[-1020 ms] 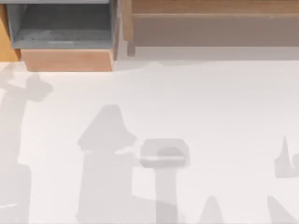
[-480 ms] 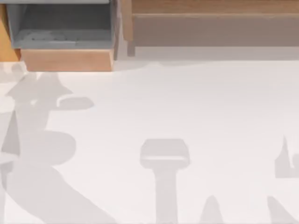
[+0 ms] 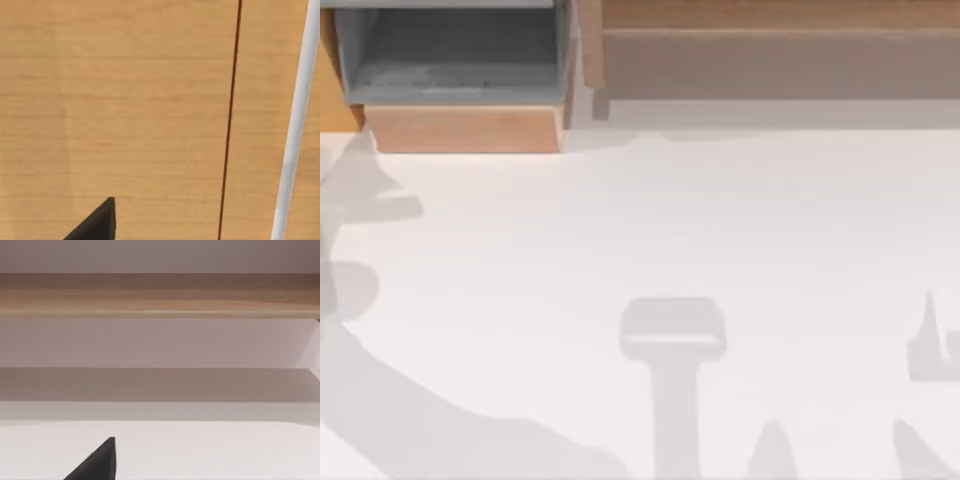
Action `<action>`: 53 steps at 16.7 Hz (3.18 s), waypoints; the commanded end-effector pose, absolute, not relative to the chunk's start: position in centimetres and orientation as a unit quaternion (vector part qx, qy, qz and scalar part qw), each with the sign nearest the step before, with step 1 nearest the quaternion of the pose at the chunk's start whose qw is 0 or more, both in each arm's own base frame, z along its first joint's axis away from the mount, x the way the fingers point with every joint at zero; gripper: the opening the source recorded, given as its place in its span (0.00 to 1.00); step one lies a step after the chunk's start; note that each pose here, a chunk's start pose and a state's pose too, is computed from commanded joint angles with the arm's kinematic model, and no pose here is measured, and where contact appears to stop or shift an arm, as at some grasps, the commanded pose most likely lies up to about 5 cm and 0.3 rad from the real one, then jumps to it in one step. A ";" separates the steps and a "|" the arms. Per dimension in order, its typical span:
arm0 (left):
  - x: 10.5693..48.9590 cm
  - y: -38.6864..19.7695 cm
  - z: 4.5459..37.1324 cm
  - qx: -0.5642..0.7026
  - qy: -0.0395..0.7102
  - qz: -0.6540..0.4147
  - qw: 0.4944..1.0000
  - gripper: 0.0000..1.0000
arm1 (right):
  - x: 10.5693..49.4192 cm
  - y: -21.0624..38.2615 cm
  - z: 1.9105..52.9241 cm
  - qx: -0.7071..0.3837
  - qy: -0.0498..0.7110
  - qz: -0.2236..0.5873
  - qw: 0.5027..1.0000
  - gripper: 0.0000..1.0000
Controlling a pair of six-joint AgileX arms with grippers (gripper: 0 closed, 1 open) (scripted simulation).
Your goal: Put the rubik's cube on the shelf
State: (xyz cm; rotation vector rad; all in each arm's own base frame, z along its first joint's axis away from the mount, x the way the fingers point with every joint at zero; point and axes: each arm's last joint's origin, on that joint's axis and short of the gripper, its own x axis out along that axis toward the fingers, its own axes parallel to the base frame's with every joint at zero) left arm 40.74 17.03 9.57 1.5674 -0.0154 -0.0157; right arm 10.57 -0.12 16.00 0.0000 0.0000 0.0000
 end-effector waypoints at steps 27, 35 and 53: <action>43.3 17.1 9.5 0.707 -0.007 -0.007 0.707 0.17 | 10.6 -0.1 16.0 0.000 0.000 0.000 1.000 1.00; 43.3 17.1 9.5 0.707 -0.007 -0.007 0.707 0.00 | 10.6 -0.1 16.0 0.000 0.000 0.000 1.000 1.00; 36.9 17.2 8.8 0.702 0.001 -0.015 0.712 0.00 | 10.6 -0.1 16.0 0.000 0.000 0.000 1.000 1.00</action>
